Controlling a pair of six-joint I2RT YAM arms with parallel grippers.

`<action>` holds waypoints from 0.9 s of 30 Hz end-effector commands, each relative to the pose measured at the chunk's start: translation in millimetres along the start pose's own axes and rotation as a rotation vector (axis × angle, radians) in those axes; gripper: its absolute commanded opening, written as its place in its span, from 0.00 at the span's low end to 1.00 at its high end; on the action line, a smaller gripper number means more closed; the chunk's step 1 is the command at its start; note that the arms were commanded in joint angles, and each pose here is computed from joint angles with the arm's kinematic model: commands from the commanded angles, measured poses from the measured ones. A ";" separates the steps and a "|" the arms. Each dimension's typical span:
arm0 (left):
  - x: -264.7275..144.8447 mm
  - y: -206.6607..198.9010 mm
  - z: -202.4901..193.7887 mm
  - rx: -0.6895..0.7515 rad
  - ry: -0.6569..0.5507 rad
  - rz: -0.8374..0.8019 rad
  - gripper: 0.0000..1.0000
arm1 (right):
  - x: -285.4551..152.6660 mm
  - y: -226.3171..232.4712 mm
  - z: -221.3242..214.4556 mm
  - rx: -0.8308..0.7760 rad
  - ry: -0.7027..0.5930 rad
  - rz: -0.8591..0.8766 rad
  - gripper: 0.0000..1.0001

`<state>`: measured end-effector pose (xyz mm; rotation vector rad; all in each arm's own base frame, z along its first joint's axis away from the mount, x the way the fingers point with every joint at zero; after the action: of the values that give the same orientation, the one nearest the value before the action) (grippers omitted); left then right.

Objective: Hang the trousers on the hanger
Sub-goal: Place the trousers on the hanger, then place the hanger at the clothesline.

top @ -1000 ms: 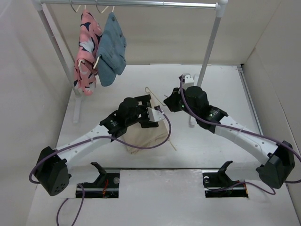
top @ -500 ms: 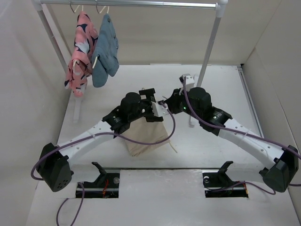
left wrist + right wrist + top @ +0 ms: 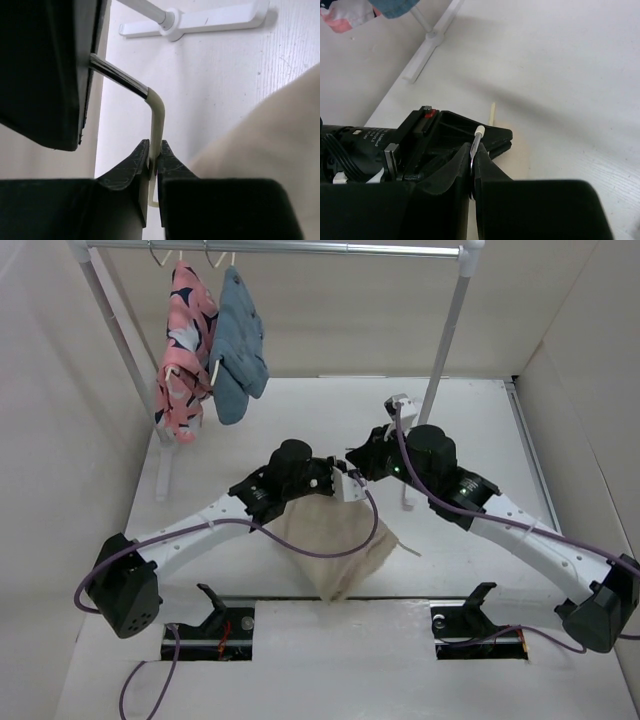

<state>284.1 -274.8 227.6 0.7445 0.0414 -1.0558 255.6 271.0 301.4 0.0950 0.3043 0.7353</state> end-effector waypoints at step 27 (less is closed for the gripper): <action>-74.5 76.4 82.7 0.007 -0.196 0.281 0.00 | -63.6 -5.2 -7.9 -0.397 0.356 0.150 0.99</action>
<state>276.0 -244.2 292.7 0.7145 -0.0684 -0.9530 219.0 230.1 309.9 -0.3645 0.4653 0.9223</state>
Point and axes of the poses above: each gripper's point midway between its finger pads, its own x axis out along the fingers, its own y axis along the line the jaws close on, z = x × y, the point moved 3 cm from there along -x, back along the fingers, and after that the axes turned 14 degrees about -x, right-handed, at the moved point
